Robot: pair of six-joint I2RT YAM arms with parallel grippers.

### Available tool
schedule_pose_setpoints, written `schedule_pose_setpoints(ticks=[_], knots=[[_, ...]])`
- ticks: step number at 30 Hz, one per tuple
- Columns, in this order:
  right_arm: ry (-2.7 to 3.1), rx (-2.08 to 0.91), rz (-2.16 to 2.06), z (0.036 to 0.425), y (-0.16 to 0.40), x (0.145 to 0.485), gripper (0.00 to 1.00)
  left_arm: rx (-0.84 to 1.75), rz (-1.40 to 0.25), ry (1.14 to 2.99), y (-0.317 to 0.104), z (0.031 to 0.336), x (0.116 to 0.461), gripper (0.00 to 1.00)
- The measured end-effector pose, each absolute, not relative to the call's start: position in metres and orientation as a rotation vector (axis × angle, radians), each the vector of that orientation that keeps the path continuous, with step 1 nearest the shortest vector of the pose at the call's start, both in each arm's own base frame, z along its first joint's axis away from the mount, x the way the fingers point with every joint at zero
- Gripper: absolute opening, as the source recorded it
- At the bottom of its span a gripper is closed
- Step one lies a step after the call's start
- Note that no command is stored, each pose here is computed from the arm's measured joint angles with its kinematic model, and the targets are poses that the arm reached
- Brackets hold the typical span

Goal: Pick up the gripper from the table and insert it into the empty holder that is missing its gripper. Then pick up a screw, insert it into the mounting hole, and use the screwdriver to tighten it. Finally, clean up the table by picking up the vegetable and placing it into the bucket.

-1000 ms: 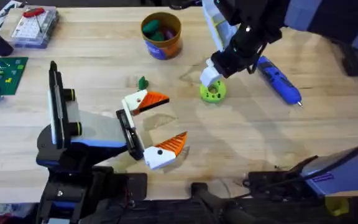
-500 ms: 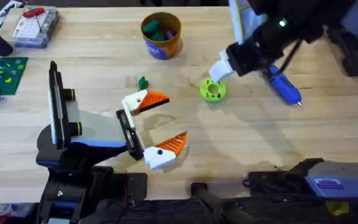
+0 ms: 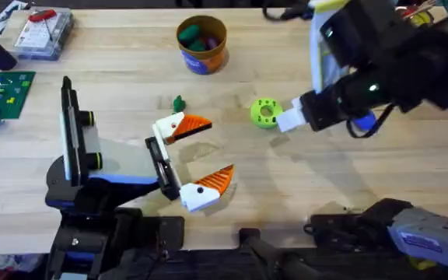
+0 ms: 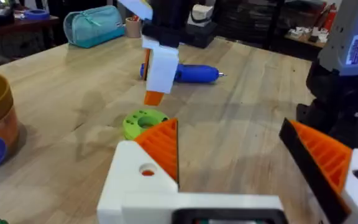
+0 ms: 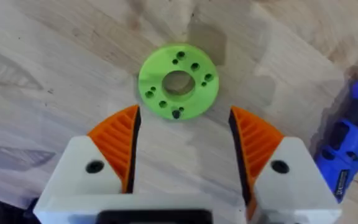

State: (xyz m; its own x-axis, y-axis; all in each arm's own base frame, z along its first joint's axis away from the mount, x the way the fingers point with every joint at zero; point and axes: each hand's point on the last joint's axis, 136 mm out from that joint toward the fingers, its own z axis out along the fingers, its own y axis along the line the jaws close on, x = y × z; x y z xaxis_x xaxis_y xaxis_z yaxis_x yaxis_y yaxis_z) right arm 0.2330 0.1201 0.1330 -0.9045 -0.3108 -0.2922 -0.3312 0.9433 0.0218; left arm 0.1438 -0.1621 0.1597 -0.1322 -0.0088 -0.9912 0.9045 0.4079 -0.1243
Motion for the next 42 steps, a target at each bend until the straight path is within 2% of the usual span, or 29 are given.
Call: schedule_pose_setpoints(ticks=[22, 34, 36, 42], knots=[[2.907, -0.500, 0.119, 0.067, 0.141, 0.258, 0.788, 0.840, -0.973, 1.488, -0.162, 0.160, 0.144, 0.987], [2.928, -0.503, 0.109, 0.060, 0.152, 0.277, 0.788, 0.840, -0.973, 1.488, -0.162, 0.160, 0.144, 0.987], [2.934, -0.505, 0.106, 0.058, 0.152, 0.277, 0.764, 0.840, -0.973, 1.488, -0.162, 0.160, 0.144, 0.987], [2.935, -0.506, 0.111, 0.058, 0.153, 0.276, 0.570, 0.840, -0.973, 1.488, -0.162, 0.160, 0.144, 0.987]])
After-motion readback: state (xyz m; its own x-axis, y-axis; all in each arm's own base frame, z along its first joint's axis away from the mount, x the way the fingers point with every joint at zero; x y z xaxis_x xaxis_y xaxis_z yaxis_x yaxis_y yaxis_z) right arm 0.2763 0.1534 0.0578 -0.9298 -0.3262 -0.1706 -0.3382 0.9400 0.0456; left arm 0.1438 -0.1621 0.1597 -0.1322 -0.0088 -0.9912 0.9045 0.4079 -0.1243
